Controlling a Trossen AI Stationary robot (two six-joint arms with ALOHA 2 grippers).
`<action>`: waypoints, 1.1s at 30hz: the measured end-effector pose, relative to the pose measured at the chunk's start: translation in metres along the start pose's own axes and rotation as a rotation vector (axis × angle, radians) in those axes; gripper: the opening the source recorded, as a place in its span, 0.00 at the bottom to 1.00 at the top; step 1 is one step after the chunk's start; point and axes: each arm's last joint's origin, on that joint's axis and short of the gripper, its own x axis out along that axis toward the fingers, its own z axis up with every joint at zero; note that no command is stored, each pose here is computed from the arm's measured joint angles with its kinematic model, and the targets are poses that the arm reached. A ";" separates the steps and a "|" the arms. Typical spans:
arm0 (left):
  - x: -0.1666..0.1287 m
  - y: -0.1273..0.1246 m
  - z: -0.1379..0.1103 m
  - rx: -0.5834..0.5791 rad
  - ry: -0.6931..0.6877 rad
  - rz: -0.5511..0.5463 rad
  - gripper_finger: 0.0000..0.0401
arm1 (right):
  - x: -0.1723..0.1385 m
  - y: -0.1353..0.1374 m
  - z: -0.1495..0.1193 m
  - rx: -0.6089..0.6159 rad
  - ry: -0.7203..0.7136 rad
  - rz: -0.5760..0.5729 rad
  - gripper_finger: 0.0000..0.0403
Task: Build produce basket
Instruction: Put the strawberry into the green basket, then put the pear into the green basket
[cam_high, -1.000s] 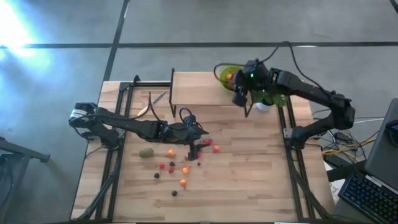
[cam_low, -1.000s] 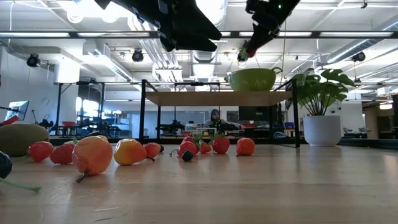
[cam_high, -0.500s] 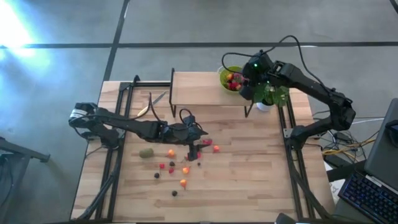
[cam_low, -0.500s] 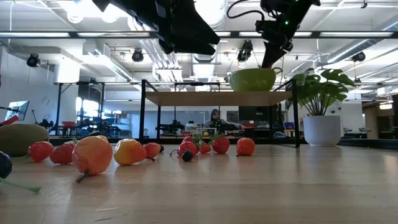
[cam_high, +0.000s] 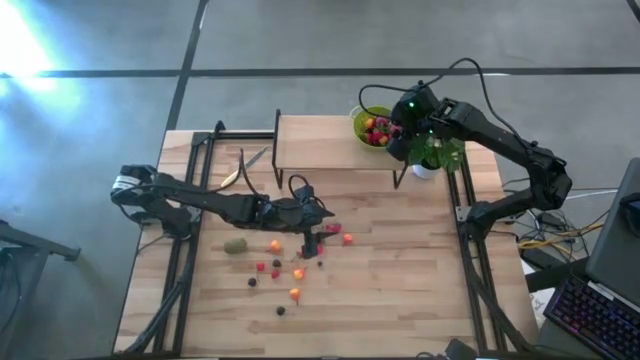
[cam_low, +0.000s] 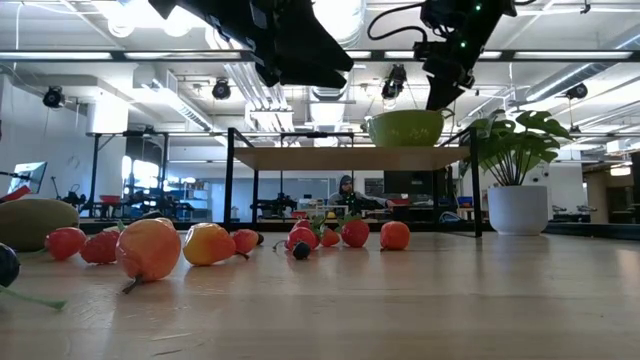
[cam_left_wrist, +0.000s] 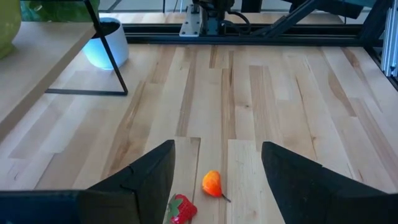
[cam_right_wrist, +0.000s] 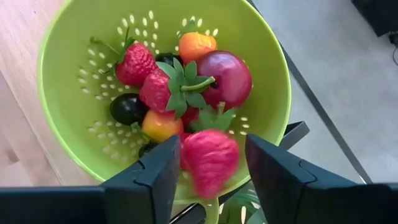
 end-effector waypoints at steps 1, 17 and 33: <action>0.000 0.000 0.000 0.000 0.000 0.000 0.61 | 0.000 0.000 0.000 0.000 -0.001 0.000 0.46; 0.000 0.001 -0.007 0.016 0.070 0.005 0.61 | -0.023 0.017 0.014 -0.084 -0.100 0.032 0.54; -0.002 0.002 -0.020 0.039 0.192 0.017 0.61 | -0.063 0.141 -0.010 -0.333 -0.180 0.352 0.46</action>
